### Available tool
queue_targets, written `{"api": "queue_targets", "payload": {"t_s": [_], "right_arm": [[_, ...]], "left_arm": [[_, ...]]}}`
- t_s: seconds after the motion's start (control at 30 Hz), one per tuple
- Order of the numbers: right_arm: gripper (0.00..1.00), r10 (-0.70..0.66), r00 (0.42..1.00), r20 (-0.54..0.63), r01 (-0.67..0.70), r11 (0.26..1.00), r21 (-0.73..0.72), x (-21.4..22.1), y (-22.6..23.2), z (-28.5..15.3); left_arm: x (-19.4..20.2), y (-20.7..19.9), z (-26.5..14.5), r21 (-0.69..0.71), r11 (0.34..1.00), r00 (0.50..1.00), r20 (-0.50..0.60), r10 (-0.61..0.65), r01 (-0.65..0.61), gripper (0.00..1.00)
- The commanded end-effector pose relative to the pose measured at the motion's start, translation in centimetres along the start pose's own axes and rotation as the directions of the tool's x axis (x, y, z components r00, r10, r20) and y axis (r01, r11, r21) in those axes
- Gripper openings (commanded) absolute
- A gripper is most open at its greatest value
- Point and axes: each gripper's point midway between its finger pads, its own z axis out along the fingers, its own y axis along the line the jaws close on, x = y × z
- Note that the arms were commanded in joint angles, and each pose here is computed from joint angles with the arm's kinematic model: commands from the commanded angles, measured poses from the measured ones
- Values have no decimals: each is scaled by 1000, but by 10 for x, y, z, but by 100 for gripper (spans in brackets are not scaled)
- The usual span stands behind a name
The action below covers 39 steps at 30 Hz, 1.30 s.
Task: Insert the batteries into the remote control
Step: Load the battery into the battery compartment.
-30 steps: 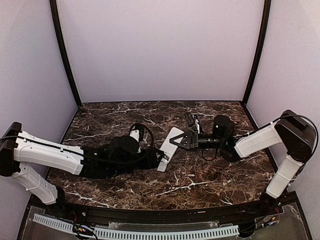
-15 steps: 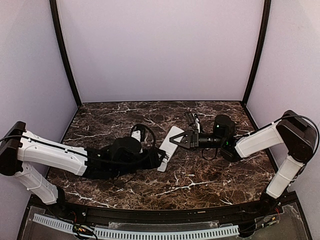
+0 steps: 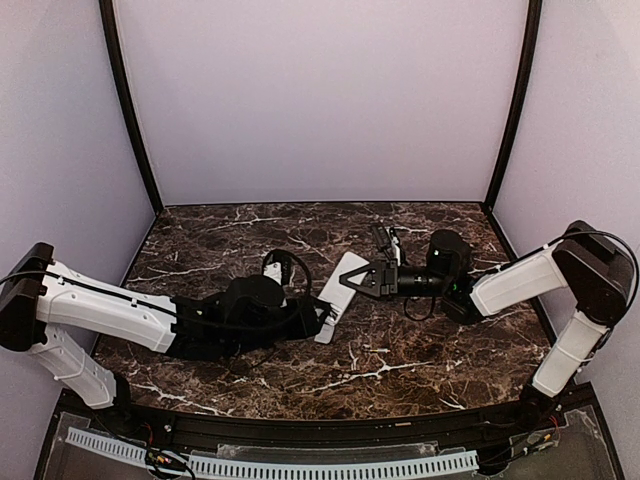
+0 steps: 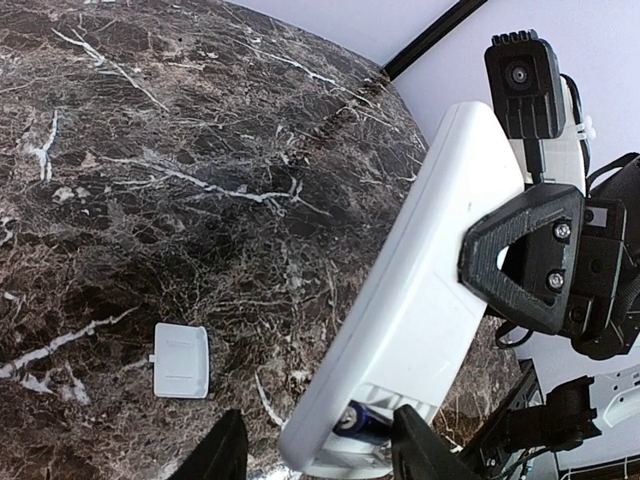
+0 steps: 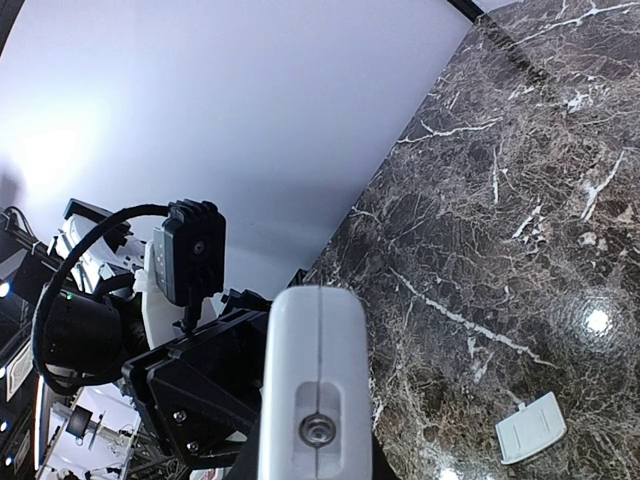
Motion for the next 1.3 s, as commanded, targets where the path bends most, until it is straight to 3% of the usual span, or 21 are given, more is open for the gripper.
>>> {"api": "queue_targets", "payload": {"t_s": [0.0, 0.5, 1.07, 1.27], "right_arm": [[0, -69, 997, 38, 72, 995, -76, -9, 29, -2], [0, -77, 996, 50, 81, 994, -74, -10, 30, -3], [0, -115, 990, 79, 122, 988, -96, -16, 42, -6], [0, -109, 991, 80, 116, 989, -88, -15, 39, -6]], "left_arm": [[8, 12, -1, -43, 999, 1000, -25, -1, 0, 49], [17, 14, 9, -75, 996, 997, -59, -53, 49, 52], [25, 38, 4, -139, 983, 990, -62, -128, 119, 29], [24, 30, 6, -85, 989, 990, -61, -128, 122, 36]]}}
